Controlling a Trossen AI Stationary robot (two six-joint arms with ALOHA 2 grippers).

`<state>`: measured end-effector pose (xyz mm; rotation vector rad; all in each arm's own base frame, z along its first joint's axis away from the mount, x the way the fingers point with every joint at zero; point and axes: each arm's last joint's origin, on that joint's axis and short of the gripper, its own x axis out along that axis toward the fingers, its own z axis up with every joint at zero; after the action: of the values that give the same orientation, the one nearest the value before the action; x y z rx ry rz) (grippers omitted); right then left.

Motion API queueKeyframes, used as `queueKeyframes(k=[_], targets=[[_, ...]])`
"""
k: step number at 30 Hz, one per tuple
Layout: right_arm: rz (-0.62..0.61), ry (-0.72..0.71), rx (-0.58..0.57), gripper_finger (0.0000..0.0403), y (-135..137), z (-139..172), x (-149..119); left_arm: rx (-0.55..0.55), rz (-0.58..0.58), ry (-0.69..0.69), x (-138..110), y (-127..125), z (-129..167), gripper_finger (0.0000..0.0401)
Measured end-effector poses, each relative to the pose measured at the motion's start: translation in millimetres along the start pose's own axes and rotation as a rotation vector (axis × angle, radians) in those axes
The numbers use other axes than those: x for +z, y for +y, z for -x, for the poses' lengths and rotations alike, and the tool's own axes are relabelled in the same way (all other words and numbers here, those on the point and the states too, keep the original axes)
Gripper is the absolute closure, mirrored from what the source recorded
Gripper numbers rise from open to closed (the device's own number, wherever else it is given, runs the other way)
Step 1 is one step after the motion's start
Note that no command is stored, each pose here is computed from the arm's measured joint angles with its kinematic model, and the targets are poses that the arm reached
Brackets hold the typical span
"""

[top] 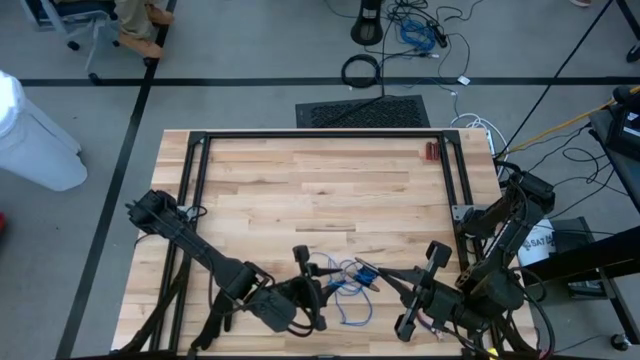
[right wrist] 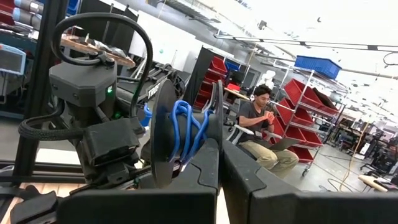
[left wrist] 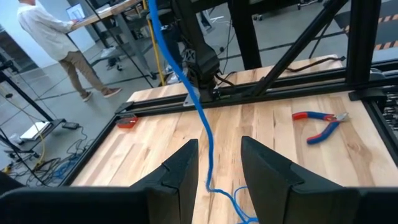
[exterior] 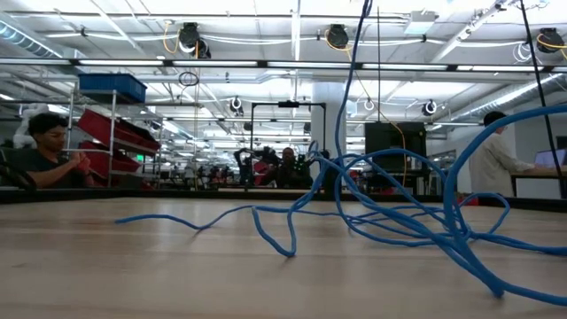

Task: Coil cords
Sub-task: Coil the blue wire onto the black spool

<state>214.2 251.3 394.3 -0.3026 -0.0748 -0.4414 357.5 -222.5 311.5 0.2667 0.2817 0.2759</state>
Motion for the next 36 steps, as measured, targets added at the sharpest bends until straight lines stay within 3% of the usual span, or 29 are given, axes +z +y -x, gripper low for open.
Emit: queueKeyframes(k=[12, 24, 36], targets=[[0.000, -0.003, 0.003, 0.0403, 0.1, 0.1, 0.1, -0.012, 0.027, 0.007, -0.4, 4.7, -6.3, 0.0293], [-0.003, -0.003, 0.003, 0.0403, 0.1, 0.1, 0.1, -0.022, 0.031, 0.009, -0.6, 6.1, -8.7, 0.0391], [-0.092, -0.020, 0.012, 0.0403, -0.1, -2.9, 0.0, 0.067, 0.085, -0.026, 3.1, 12.3, -15.4, 0.0398]])
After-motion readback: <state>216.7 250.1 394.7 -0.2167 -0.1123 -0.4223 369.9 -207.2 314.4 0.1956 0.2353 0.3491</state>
